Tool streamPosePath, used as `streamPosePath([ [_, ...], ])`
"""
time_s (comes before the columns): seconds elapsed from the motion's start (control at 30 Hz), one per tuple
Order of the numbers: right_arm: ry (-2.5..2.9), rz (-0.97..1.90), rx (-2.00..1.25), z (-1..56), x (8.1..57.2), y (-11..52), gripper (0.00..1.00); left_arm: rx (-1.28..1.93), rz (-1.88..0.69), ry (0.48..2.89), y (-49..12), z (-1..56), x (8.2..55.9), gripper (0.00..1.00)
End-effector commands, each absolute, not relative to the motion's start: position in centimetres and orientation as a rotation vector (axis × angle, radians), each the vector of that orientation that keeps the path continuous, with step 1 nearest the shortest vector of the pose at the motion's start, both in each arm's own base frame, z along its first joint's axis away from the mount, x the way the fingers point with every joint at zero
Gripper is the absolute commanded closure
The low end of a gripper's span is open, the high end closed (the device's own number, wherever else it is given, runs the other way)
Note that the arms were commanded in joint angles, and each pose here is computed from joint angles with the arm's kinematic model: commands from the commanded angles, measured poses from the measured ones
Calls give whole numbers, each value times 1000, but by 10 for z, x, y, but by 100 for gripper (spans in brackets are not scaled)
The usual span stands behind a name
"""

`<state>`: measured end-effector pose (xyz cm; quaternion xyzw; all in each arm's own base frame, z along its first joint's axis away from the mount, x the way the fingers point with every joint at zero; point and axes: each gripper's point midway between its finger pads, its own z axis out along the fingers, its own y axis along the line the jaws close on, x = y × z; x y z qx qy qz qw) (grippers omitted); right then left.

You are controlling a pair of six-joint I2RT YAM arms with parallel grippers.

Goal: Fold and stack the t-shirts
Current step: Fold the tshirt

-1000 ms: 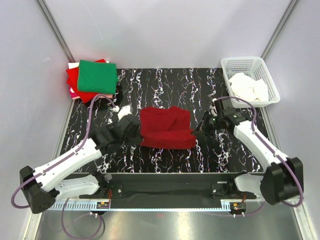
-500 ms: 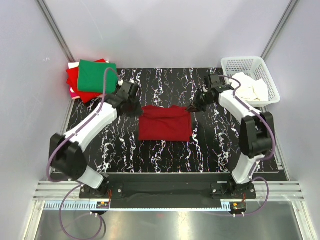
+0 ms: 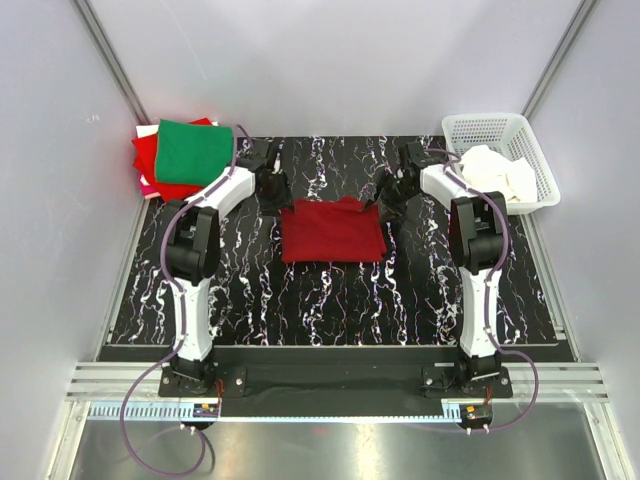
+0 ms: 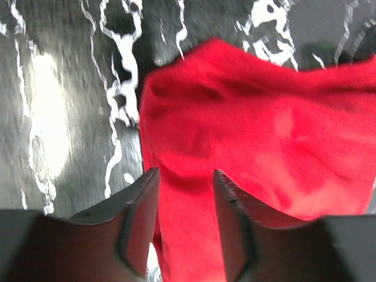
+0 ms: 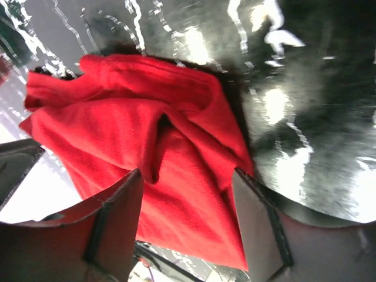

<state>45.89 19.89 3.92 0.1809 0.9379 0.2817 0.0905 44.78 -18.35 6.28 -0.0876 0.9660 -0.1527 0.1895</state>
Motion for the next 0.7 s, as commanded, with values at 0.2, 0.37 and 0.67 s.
streamPosePath([
  [0.2,2624,553,500,108,434,132,20,-260,-543,2582,-177,106,430,26],
  [0.37,2584,712,505,102,366,140,19,-367,-639,2567,-180,80,387,26],
  [0.67,2549,887,420,83,286,148,18,-417,-756,2545,-228,52,347,40],
])
